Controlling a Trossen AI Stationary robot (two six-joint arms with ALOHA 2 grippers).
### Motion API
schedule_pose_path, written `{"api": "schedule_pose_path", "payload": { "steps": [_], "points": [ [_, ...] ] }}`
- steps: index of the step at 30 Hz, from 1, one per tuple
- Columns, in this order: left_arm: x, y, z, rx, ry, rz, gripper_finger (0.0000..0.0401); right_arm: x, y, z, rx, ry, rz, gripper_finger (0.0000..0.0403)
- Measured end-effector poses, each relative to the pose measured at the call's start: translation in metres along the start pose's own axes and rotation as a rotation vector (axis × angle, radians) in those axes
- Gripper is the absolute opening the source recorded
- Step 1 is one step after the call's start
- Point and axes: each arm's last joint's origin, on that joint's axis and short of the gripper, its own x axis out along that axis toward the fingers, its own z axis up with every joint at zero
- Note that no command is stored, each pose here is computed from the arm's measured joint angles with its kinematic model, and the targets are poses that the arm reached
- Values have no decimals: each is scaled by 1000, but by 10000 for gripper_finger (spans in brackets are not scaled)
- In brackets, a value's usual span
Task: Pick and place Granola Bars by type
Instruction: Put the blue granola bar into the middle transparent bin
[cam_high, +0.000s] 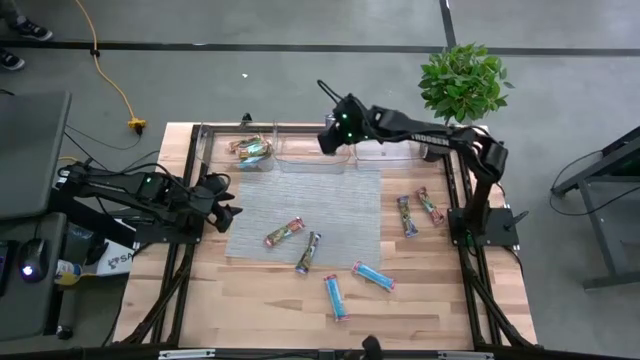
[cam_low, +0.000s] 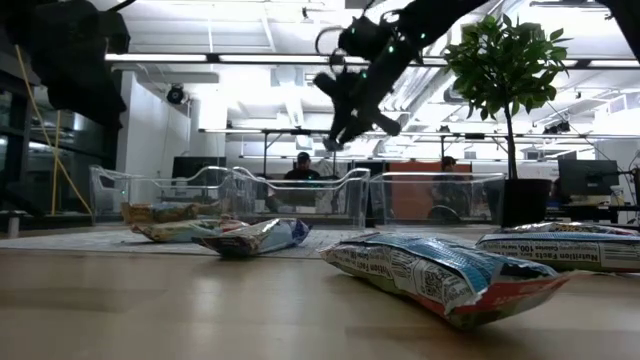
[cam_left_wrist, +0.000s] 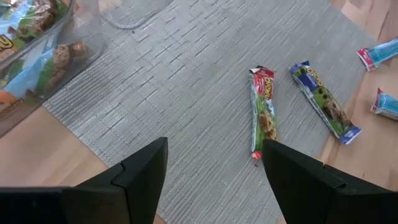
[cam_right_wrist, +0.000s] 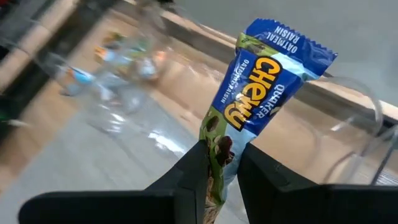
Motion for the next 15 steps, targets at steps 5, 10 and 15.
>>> {"api": "schedule_pose_path", "payload": {
  "steps": [5,10,15],
  "points": [
    [0,0,0,-1,-4,3,256,13,-17,-3,21,97,-1,67],
    [0,0,0,-1,-4,4,256,15,-19,-5,-20,115,-30,82],
    [0,0,0,-1,-4,4,256,15,-19,-5,-21,112,-31,130]
  ]
}}
